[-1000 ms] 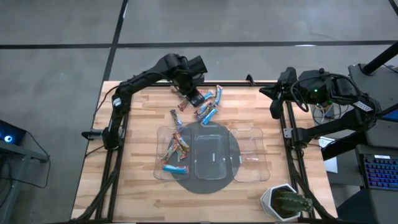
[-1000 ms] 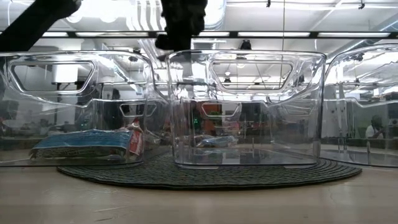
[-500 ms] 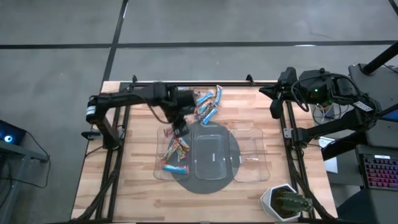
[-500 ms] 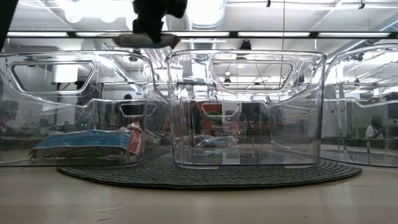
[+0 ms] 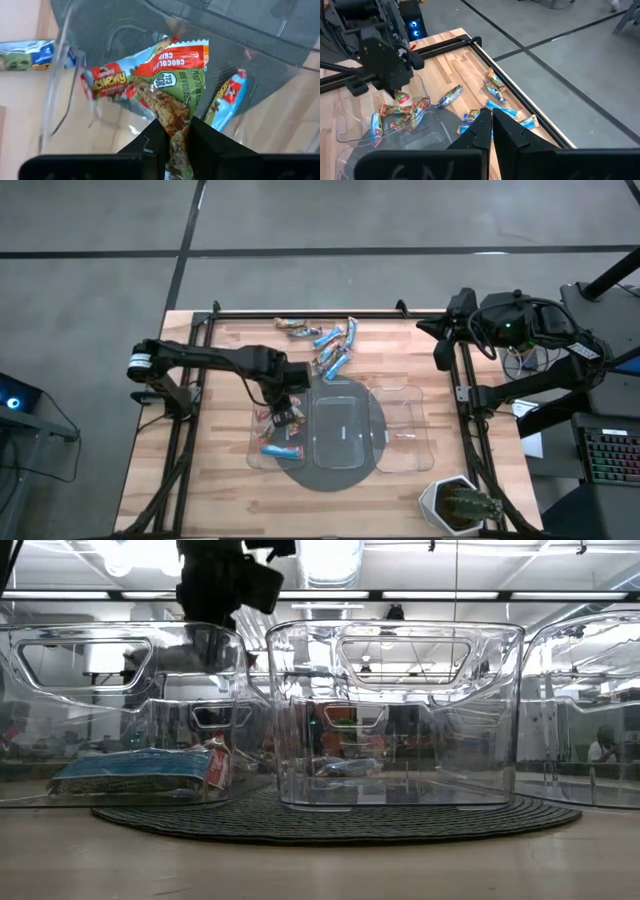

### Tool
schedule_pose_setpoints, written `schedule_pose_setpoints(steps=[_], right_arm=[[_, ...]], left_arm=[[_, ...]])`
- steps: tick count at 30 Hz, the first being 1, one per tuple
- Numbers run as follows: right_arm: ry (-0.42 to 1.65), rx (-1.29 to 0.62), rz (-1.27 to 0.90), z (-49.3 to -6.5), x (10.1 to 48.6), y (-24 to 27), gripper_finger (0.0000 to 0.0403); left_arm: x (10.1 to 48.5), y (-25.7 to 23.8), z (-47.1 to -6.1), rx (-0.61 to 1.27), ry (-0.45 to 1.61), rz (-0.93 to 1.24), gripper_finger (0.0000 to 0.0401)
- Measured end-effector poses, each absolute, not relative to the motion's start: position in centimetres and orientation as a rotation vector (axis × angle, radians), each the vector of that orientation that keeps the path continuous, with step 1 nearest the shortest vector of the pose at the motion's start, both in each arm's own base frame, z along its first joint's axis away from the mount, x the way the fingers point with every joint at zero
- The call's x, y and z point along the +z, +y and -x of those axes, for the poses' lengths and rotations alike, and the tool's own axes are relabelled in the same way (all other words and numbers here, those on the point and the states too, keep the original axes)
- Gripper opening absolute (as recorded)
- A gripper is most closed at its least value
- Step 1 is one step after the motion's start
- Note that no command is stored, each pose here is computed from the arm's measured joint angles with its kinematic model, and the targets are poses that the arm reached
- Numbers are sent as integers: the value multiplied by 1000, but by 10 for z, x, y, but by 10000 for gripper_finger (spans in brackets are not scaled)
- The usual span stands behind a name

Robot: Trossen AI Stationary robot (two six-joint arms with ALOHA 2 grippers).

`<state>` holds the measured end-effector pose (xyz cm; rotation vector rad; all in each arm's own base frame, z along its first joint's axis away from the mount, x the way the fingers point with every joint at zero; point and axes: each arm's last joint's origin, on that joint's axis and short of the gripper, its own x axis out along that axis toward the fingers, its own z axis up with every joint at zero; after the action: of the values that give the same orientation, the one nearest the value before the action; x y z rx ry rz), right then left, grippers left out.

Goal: Pick and place Granola Bars by type
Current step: Put the red granola bar into the left transparent bin, then put the blue granola bar into the middle transparent bin

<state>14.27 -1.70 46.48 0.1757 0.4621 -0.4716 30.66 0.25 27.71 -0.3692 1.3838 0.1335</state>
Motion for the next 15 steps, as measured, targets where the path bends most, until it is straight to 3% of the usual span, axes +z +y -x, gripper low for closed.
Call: schedule_pose_setpoints(steps=[5,15], right_arm=[[459,-474,-188,-143,465,-17,8],[457,-476,-196,-143,465,-17,8]], left_arm=[[271,2,-310,109,1347,375,57],[272,2,-311,89,1344,389,120]])
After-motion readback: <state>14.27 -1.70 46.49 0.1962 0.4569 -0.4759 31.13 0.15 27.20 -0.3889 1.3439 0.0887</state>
